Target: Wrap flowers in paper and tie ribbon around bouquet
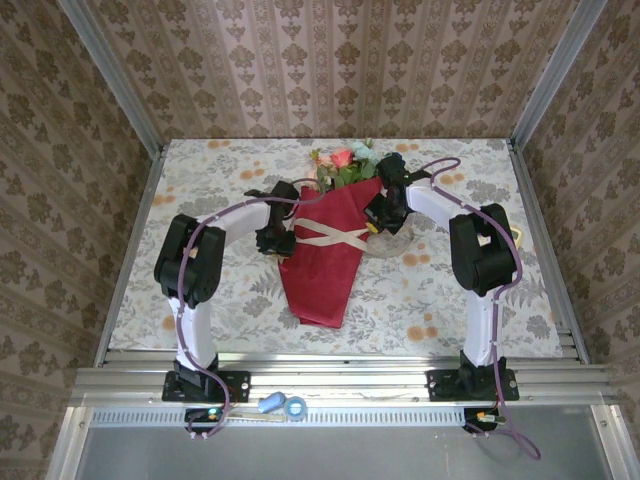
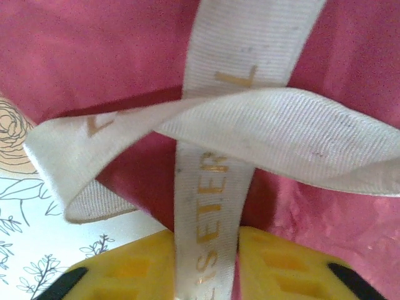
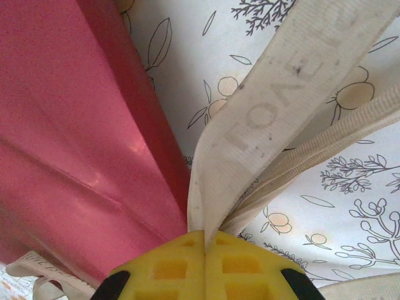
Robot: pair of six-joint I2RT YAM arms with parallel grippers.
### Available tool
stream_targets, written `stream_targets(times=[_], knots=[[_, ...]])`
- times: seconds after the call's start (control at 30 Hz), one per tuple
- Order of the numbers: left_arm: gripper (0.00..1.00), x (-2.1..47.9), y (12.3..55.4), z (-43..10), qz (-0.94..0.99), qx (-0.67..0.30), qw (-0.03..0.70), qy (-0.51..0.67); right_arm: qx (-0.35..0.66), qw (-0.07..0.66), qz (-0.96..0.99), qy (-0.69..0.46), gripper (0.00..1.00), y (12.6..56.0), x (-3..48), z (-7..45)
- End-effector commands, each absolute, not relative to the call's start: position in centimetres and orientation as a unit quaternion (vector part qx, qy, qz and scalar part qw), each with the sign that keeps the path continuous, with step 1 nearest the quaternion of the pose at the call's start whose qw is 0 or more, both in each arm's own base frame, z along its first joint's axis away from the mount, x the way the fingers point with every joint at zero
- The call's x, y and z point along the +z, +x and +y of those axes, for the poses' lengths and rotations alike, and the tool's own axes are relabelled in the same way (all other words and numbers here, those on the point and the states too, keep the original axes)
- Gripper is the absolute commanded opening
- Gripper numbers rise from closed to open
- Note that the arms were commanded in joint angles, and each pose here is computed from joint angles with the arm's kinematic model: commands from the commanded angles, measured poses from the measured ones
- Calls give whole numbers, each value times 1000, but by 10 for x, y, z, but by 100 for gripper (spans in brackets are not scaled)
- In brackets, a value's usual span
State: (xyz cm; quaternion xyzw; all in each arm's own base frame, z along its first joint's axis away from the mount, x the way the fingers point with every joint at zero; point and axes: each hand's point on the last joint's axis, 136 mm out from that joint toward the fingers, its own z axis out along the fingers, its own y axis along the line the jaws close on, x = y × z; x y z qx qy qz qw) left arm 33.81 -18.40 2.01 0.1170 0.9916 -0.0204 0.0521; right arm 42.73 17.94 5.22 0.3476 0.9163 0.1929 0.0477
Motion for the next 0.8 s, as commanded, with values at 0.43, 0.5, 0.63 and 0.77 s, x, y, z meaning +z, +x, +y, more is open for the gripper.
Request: stream_targets(times=[0.43,0.5,0.63,0.77], knots=[[32,31,337,-174,989,16,53,135,185,41,918,348,0,422,48,176],[31,30,337,-175,989,15,50,137,186,41,918,347,0,422,49,177],[29,30,337,-175,989,19,50,140,187,40,918,347,0,423,49,177],[27,32,338,-174,988,30,51,144,187,39,918,346,0,423,48,178]])
